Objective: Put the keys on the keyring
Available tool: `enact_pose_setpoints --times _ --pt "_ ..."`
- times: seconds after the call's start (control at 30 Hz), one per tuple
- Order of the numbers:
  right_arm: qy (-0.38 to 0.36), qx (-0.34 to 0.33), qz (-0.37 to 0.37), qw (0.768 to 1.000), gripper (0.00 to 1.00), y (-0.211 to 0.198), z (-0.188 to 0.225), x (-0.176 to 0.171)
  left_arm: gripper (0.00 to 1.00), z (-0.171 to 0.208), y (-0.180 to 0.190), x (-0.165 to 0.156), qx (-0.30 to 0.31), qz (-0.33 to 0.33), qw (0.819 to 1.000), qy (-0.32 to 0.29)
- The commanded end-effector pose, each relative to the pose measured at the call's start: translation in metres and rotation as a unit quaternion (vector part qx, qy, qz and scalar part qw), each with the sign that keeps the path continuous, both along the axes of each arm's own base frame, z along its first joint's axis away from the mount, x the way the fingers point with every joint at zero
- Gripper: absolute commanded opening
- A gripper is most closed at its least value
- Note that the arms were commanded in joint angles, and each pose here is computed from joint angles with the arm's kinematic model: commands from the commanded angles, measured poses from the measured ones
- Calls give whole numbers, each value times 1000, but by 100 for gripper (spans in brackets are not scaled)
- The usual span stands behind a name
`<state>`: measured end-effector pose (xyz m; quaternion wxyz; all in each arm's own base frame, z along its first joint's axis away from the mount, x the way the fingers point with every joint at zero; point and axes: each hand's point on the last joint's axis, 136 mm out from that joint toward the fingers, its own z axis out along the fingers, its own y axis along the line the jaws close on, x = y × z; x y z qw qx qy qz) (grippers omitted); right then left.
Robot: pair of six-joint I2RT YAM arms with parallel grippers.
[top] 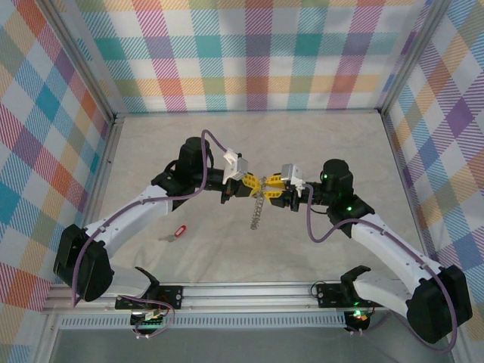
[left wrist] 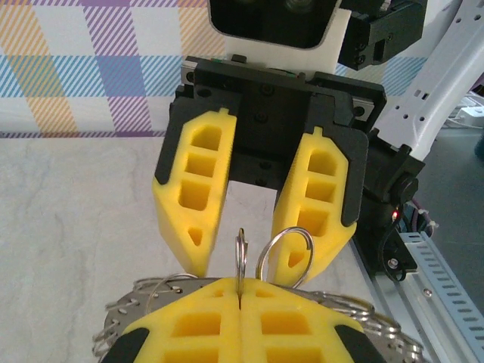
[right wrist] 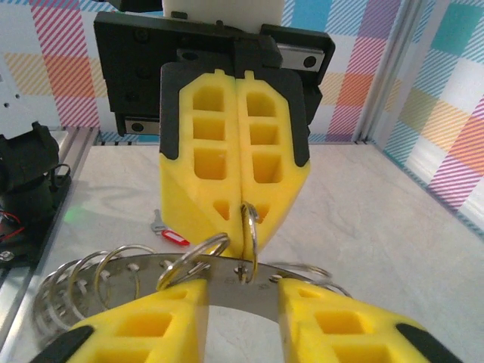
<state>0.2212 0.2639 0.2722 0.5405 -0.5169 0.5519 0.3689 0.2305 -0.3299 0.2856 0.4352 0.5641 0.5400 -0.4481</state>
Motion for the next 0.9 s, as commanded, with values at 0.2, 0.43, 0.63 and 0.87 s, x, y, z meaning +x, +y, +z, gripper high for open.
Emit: enact_pose_setpoints --times 0.2,0.43,0.63,0.87 --pt "-37 -2 18 999 35 -5 18 -18 0 12 -4 -2 -12 7 1000 -14" --pt "-30 -7 24 999 40 -6 18 -23 0 14 -3 12 -16 50 998 -15" --pt "-36 -14 16 999 44 -9 15 -24 0 16 -2 14 -21 60 998 -14" --pt "-33 13 -22 999 42 -13 29 -5 0 23 -3 9 -32 46 998 -19"
